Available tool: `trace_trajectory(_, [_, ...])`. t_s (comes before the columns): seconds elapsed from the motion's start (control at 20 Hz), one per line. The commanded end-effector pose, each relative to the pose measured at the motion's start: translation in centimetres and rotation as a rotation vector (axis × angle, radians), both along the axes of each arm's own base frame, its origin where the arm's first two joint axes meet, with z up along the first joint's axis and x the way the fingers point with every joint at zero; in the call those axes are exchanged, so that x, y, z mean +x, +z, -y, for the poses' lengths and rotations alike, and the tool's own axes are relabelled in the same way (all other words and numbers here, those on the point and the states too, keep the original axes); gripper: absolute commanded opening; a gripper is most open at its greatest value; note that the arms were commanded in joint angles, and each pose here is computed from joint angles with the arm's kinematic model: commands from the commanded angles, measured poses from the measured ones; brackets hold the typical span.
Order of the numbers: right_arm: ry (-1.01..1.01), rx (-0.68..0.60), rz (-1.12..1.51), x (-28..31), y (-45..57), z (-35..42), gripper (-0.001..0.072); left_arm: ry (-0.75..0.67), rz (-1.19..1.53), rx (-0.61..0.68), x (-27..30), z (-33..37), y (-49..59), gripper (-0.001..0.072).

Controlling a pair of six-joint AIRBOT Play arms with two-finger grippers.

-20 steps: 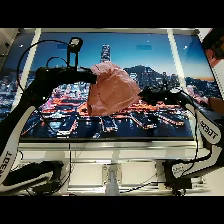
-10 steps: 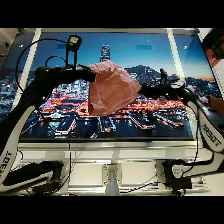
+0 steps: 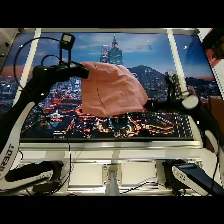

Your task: Fold the clothes and pants, and hang the long-sleeved shirts on hangers.

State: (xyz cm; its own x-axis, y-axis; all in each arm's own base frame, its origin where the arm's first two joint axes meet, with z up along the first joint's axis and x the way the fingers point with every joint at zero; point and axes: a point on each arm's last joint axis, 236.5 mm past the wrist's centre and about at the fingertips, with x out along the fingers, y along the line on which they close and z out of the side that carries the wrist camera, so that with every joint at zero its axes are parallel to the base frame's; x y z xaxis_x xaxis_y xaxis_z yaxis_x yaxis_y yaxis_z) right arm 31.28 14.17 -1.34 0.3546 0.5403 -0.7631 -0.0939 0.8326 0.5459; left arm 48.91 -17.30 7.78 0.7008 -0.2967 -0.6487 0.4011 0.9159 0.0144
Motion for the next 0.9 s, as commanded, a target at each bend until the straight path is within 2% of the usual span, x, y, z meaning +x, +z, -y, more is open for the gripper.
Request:
trace_trajectory(0.0, [-0.007,0.015,-0.083,-5.8,-2.2,-1.1,0.0007,-0.020,-0.233,0.003,-2.5,1.1,-6.4,0.0015])
trace_trajectory(0.2, [0.032,0.024,-0.196,-9.8,-4.5,-3.5,0.0007,-0.038,-0.508,-0.004,-6.1,2.5,-13.9,0.0015])
trace_trajectory(0.35, [0.065,0.030,-0.254,-11.8,-4.7,-4.8,0.0007,-0.005,-0.604,-0.014,-7.1,2.6,-16.9,0.0015])
trace_trajectory(0.85, [0.252,-0.025,-0.451,-18.4,-5.1,-4.9,0.0008,0.036,-0.591,-0.015,-6.1,1.3,-17.2,0.0023])
